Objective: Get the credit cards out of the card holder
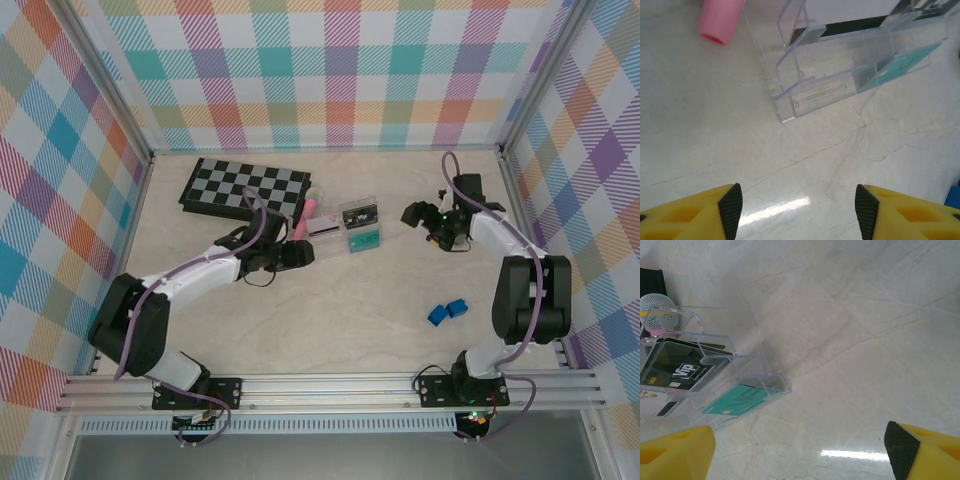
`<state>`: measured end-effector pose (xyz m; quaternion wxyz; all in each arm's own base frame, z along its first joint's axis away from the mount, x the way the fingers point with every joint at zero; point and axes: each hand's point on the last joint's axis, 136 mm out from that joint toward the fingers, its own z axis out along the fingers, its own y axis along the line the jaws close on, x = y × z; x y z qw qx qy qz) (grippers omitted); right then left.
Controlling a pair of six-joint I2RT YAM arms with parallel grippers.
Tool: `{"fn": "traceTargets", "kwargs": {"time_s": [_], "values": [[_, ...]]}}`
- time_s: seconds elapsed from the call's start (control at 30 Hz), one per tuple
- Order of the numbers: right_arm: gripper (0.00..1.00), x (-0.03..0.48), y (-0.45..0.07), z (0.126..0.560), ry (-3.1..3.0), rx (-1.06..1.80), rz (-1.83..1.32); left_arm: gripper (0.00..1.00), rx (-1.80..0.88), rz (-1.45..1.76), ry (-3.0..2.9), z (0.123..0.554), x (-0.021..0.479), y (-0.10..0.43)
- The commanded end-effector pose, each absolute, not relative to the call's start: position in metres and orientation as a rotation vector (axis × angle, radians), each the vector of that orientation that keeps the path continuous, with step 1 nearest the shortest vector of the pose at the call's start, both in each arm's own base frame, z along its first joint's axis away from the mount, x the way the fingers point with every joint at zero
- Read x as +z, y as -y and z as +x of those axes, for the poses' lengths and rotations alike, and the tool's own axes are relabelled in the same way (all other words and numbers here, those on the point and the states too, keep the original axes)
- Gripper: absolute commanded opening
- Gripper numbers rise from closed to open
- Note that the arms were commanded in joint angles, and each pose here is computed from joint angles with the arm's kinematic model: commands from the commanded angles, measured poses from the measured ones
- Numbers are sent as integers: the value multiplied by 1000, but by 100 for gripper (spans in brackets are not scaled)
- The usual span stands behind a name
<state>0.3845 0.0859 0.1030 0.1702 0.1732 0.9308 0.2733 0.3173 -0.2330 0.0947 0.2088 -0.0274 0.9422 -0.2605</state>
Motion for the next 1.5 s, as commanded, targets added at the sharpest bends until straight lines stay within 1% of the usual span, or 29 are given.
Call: {"fn": "traceTargets", "kwargs": {"time_s": [0.0,0.13,0.37,0.5,0.63,0.77,0.87,1.03,1.2,1.47], "values": [[89,102,-102,380,-2687,857,491,56,-803,-119,-2590,330,92,253],[89,99,-104,381,-2697,861,509,47,-806,-139,-2587,342,82,267],[89,103,-103,385,-2698,861,519,39,-833,-180,-2564,360,70,280],[89,102,-105,383,-2702,872,516,41,-841,-126,-2570,357,68,287],[89,100,-104,381,-2712,871,525,44,-684,-50,-2640,344,50,274],[90,99,-104,380,-2720,864,527,46,-615,36,-2677,329,40,272],[90,98,-104,380,-2722,860,532,44,-584,45,-2677,329,37,272],[90,99,-101,382,-2721,835,539,39,-555,25,-2653,344,34,276],[90,101,-87,388,-2724,710,561,34,-532,22,-2632,360,33,283],[91,100,-17,417,-2705,275,701,31,-451,-5,-2609,387,33,288]]}}
